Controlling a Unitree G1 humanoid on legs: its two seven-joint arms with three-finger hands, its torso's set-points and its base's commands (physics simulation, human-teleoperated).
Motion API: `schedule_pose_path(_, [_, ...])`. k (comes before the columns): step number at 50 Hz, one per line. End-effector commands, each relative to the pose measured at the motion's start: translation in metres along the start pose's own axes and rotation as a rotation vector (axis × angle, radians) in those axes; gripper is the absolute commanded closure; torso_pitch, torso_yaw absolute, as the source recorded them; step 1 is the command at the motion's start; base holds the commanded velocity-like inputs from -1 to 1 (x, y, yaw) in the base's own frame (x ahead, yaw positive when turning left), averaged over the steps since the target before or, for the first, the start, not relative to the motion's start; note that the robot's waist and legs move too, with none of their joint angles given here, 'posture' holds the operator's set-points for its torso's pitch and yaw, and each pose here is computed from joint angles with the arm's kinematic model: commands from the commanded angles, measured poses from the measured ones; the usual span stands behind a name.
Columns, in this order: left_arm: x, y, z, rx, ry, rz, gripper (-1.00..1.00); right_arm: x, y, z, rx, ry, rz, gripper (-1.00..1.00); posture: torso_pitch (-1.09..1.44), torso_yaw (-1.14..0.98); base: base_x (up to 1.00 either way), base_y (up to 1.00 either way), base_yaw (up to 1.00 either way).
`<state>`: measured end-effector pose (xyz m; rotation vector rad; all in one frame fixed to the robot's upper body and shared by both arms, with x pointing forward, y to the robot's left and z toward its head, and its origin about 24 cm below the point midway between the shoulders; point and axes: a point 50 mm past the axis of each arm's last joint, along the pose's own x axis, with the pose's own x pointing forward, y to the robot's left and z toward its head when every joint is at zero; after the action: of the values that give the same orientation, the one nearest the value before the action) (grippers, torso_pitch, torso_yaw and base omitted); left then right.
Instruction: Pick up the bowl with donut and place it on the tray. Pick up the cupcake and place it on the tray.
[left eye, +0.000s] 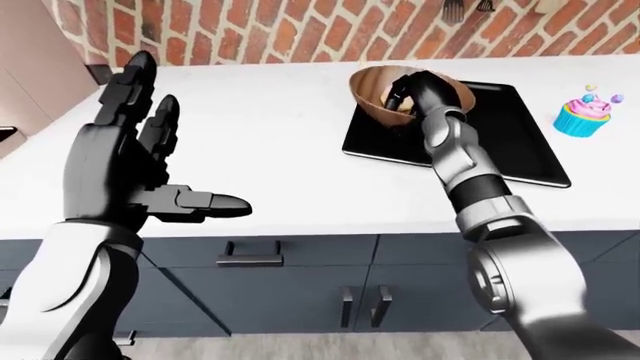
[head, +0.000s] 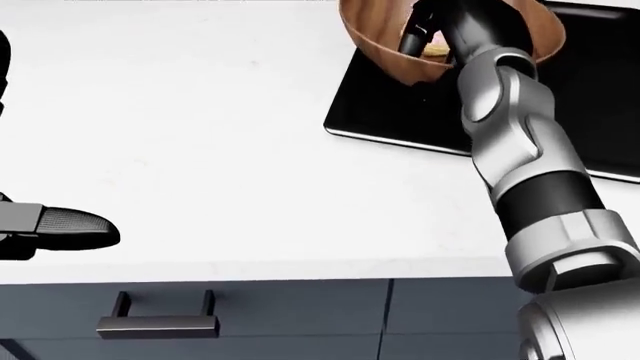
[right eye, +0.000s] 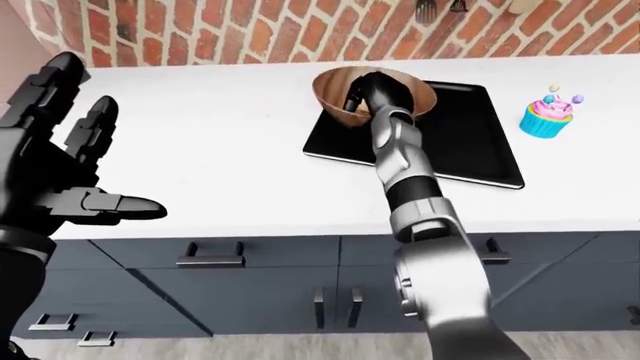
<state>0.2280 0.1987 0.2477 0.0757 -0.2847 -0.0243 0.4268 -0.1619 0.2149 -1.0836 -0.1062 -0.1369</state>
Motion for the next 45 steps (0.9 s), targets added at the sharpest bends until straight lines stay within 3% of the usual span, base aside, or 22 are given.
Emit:
schedule_pose_path(1, [-0.001, 0.001, 0.012, 0.016, -0.073, 0.007, -1.00, 0.004, -0.023, 0.009, 0.001, -0.023, -0.077, 0.28, 0.00, 0.00, 0.00, 0.00, 0.00])
schedule_pose_path(4, [-0.001, 0.001, 0.012, 0.016, -0.074, 0.008, -1.00, 0.003, -0.029, 0.010, -0.003, -0.019, -0.085, -0.14, 0.00, 0.00, 0.00, 0.00, 0.00])
schedule_pose_path(8, [-0.002, 0.001, 0.012, 0.016, -0.074, 0.007, -1.00, 0.001, -0.033, 0.009, -0.012, -0.012, -0.085, -0.20, 0.00, 0.00, 0.00, 0.00, 0.00])
schedule_pose_path(15, [-0.001, 0.000, 0.013, 0.017, -0.076, 0.007, -1.00, -0.002, -0.038, 0.008, -0.016, 0.000, -0.072, -0.63, 0.00, 0.00, 0.00, 0.00, 0.00])
schedule_pose_path(22, [-0.001, -0.001, 0.014, 0.016, -0.076, 0.005, -1.00, -0.019, -0.053, 0.007, 0.026, -0.007, -0.077, -0.58, 0.00, 0.00, 0.00, 0.00, 0.00])
schedule_pose_path(30, [0.001, -0.005, 0.017, 0.022, -0.079, -0.004, -1.00, -0.062, -0.084, 0.011, 0.093, -0.063, -0.140, -0.83, 0.00, 0.00, 0.00, 0.00, 0.00])
schedule_pose_path(32, [0.001, -0.007, 0.017, 0.022, -0.079, -0.007, -1.00, -0.071, -0.088, 0.010, 0.127, -0.075, -0.151, -0.86, 0.00, 0.00, 0.00, 0.00, 0.00])
schedule_pose_path(33, [0.000, -0.008, 0.017, 0.024, -0.079, -0.009, -1.00, -0.077, -0.091, 0.010, 0.165, -0.086, -0.153, -1.00, 0.00, 0.00, 0.00, 0.00, 0.00])
schedule_pose_path(40, [0.001, -0.011, 0.016, 0.026, -0.077, -0.017, -1.00, -0.102, -0.092, -0.001, 0.366, -0.129, -0.154, -1.00, 0.00, 0.00, 0.00, 0.00, 0.00])
schedule_pose_path(45, [0.001, -0.013, 0.016, 0.025, -0.076, -0.022, -1.00, -0.113, -0.094, -0.008, 0.445, -0.149, -0.161, -1.00, 0.00, 0.00, 0.00, 0.00, 0.00])
